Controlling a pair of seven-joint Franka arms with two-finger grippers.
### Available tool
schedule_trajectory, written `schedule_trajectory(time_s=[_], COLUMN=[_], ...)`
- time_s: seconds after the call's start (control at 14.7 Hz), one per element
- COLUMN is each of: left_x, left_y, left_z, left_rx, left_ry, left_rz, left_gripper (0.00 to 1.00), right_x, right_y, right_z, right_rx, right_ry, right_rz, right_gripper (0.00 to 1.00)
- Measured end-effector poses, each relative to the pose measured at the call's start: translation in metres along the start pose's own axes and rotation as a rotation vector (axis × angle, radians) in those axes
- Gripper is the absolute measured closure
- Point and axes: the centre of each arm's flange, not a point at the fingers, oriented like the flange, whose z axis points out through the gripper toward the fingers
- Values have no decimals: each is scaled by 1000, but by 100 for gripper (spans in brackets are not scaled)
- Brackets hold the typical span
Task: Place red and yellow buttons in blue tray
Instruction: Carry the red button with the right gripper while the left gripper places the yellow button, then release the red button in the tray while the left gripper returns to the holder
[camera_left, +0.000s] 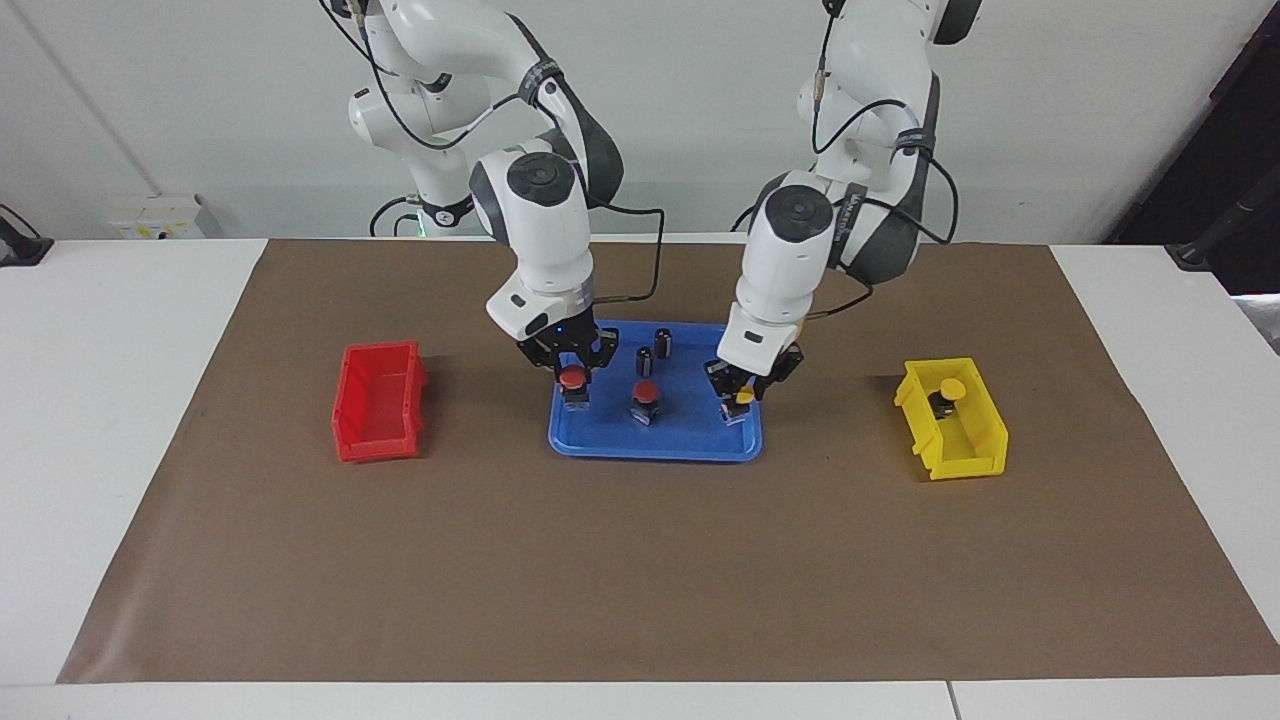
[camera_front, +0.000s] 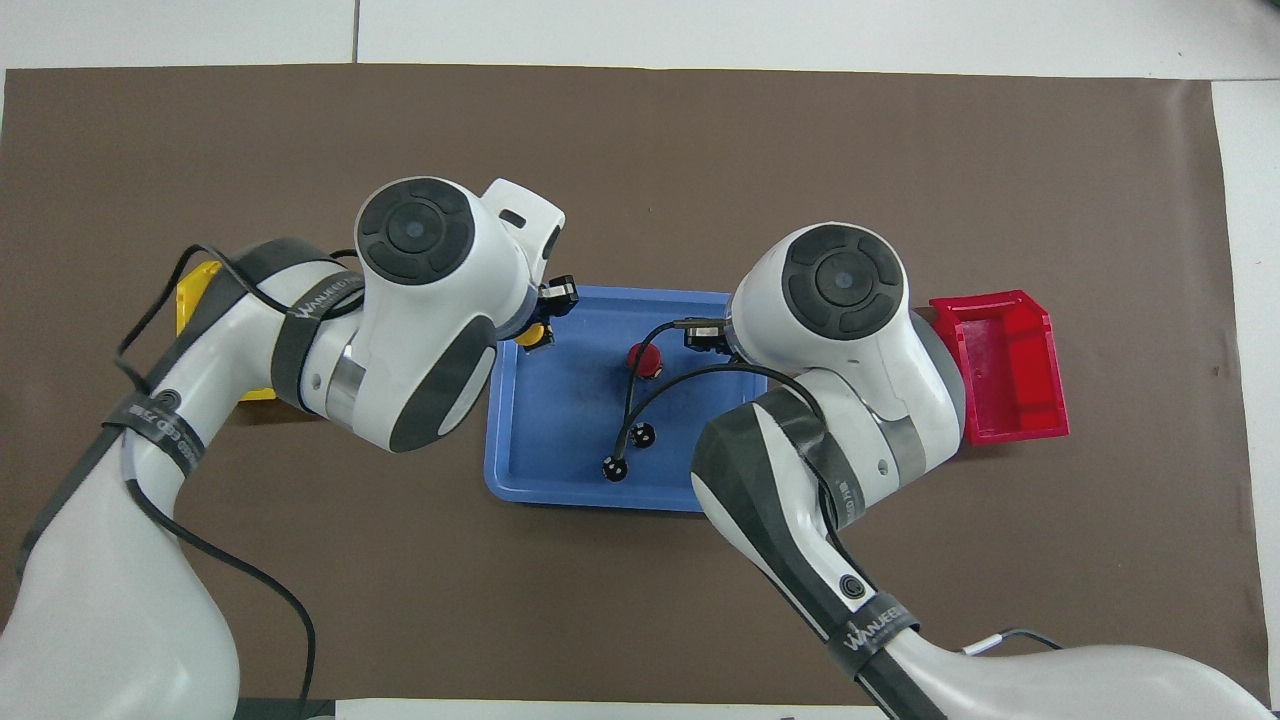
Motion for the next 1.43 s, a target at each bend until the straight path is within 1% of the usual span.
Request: schedule_trajectory(time_s=[0.14, 0.27, 0.34, 0.48, 0.54, 0.61, 0.68, 0.75, 0.82, 0.89, 1.02, 1.09, 1.16, 1.23, 1.29, 1.36, 1.43], left_x=[-17, -27, -29, -26, -22, -15, -3, 15, 36, 59, 103, 120, 131, 139, 142, 141, 137], left_y=[16, 27, 28, 26, 23, 17, 2, -24, -62, -108, -216, -267, -308, -342, -366, -378, -381], left_z=[17, 31, 35, 33, 24, 7, -18, -47, -76, -100, -127, -127, -121, -109, -94, -76, -59], left_rx=[-3, 0, 5, 16, 25, 35, 45, 52, 55, 55, 44, 40, 36, 32, 30, 29, 29], left_ry=[-12, -19, -24, -31, -36, -41, -47, -53, -58, -58, -52, -53, -49, -36, -23, -16, -18], left_rz=[5, 14, 15, 9, 1, -7, -11, -6, 5, 16, 51, 72, 93, 111, 123, 131, 141], left_gripper=[59, 59, 53, 33, 22, 22, 19, 16, 16, 17, 18, 18, 20, 24, 30, 30, 32], right_x=[-6, -11, -13, -17, -19, -21, -22, -23, -23, -23, -17, -10, 0, 13, 26, 38, 48], right_y=[-1, -1, -1, 1, 2, 3, 4, 4, 4, 4, 4, 7, 13, 24, 40, 61, 86], right_z=[16, 24, 28, 39, 44, 49, 52, 53, 53, 52, 42, 28, 7, -21, -53, -87, -118], right_rx=[-8, -13, -9, -5, -5, -6, -5, -5, -5, -4, 0, -1, -5, -10, -14, -17, -17], right_ry=[-13, -22, -17, -10, -10, -11, -11, -10, -10, -9, 0, 2, 1, -2, -5, -6, -2], right_rz=[-5, -9, -10, -11, -12, -12, -12, -12, -12, -12, -7, 3, 20, 47, 79, 116, 155], right_gripper=[59, 59, 59, 59, 59, 59, 59, 54, 54, 47, 28, 15, 5, 0, 0, 0, 0])
